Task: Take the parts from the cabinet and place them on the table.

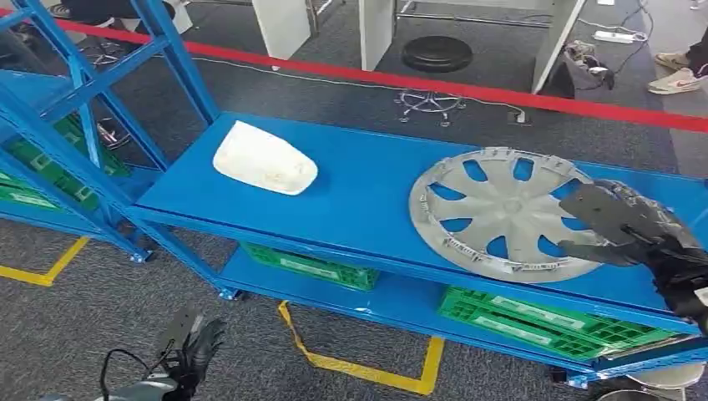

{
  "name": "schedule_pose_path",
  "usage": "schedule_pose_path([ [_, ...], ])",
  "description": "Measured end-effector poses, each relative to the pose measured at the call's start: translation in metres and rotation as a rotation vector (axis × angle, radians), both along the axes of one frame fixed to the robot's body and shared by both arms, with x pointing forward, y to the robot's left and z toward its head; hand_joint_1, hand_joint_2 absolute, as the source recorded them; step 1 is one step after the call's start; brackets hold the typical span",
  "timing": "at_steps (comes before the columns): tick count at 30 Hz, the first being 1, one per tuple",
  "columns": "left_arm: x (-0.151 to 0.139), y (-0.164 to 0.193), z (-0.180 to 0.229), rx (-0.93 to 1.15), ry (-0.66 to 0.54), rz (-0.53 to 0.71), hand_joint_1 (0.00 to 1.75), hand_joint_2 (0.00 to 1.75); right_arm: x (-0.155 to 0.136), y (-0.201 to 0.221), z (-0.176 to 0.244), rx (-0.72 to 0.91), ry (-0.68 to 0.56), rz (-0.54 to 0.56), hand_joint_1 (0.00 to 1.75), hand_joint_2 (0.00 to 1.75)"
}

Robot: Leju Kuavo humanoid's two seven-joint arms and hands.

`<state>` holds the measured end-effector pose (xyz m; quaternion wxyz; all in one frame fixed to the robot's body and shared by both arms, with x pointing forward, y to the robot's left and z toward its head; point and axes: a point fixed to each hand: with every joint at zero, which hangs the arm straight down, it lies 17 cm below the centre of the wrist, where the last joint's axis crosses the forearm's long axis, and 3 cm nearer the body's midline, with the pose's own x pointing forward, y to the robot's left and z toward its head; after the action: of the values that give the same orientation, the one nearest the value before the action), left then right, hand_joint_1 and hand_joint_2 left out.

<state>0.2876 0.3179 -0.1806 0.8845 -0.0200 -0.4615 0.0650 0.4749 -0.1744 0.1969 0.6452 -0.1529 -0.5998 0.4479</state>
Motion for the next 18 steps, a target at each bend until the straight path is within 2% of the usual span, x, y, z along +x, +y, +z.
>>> schedule_pose_path([
  [11, 0.004, -0.001, 0.002, -0.008, -0.005, -0.003, 0.00, 0.00, -0.002, 0.007, -0.019, -0.024, 0.072, 0.088, 0.00, 1.75],
  [18, 0.010, -0.007, 0.002, -0.003, 0.009, -0.030, 0.00, 0.00, 0.011, 0.011, -0.041, -0.102, 0.029, 0.121, 0.00, 1.75],
])
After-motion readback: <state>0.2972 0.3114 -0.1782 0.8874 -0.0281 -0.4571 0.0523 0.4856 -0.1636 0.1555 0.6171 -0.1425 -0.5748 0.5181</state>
